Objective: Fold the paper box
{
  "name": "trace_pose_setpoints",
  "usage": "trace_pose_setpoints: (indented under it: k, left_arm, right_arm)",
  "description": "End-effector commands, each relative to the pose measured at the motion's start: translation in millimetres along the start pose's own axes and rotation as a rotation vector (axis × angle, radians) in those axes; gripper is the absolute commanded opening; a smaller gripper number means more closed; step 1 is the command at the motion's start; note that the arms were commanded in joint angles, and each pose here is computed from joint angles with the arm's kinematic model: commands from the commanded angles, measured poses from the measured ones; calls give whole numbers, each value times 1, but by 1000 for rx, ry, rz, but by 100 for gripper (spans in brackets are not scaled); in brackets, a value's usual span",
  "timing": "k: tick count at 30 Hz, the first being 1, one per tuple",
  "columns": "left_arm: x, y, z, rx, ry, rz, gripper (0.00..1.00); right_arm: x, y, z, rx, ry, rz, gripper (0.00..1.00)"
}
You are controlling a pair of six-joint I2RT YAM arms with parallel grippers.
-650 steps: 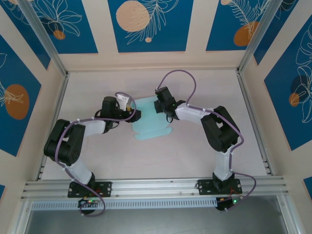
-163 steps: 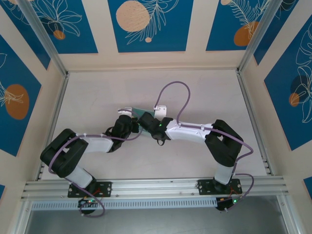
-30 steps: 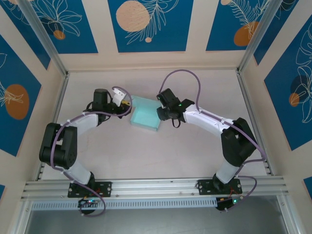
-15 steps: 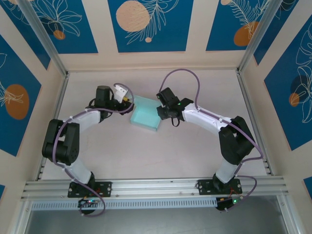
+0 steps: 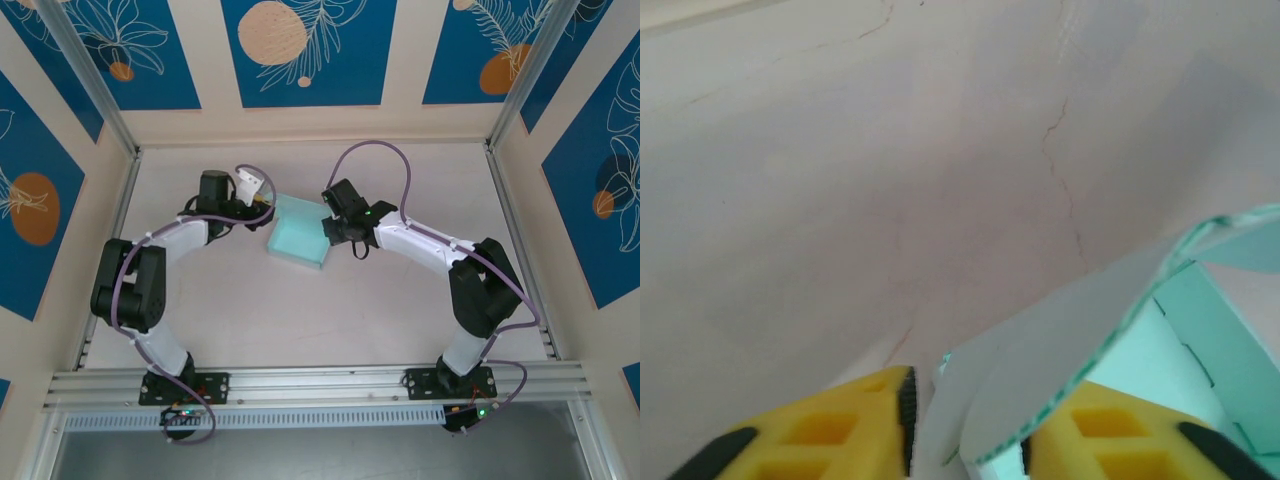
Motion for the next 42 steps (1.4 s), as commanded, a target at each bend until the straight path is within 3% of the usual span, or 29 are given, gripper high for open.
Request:
trace_pose_setpoints:
  k: [1,7,13,23,42]
  left_arm:
    - [-4,-7,-6,23,5,13,25]
    - [0,-9,-10,-28,85,13,9]
    - [9,-1,-19,-147,243,-67,0]
    - [20,-9,-61,-230,320,-106,0]
    - [56,-12,-81,-299,309,-95,0]
  right_arm:
    - [-4,-3,2,10,-25,-12,14]
    - [-4,-3,4,38,-54,-18,7]
    - [-3,-5,7,82,-117,-38,0]
    - [-3,-12,25,81,-245,-74,0]
    - [-6,-16,55,44,-367,-124,0]
Point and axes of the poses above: each hand's point on the last joint's axis, 136 mm out from that joint toward the fingers, its own y axis back along the fingers, its own z axis along the line the jaws close on, x = y × z, the point moved 10 cm from there along y, back along the fingers, and after that the axes turned 5 degrees about -y, right-handed, at the moved point
